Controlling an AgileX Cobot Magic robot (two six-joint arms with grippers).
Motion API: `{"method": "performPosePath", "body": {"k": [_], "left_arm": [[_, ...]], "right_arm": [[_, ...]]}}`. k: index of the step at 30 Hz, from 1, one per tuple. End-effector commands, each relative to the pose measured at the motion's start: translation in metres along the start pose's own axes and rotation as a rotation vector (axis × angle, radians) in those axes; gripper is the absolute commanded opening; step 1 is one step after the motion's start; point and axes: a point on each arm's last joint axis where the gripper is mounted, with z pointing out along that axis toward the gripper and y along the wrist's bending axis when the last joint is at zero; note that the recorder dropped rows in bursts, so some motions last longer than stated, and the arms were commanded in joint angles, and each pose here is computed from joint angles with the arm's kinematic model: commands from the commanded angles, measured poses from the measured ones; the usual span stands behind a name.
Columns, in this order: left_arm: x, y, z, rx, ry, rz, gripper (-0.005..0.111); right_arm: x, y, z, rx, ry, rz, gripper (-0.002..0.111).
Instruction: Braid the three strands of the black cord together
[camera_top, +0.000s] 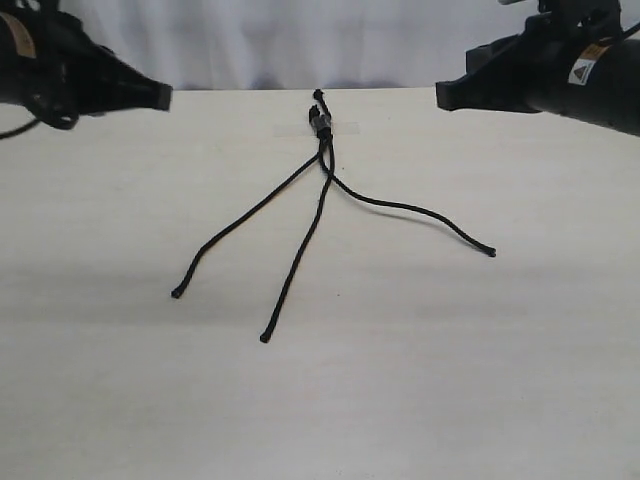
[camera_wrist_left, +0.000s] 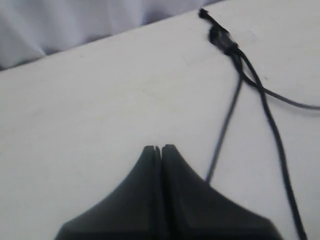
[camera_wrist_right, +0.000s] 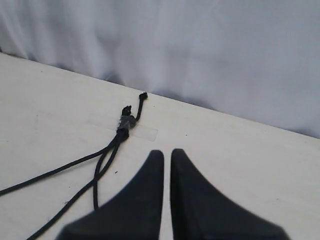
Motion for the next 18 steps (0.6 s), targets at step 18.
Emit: {"method": "performPosePath", "body": {"k": [18], "left_arm": [[0.099,-0.135,0.095,0.302,0.210,0.313,0.043]], "right_arm": [[0.009,-0.046,0.011,0.126,0.048,0.076,0.005]]}}
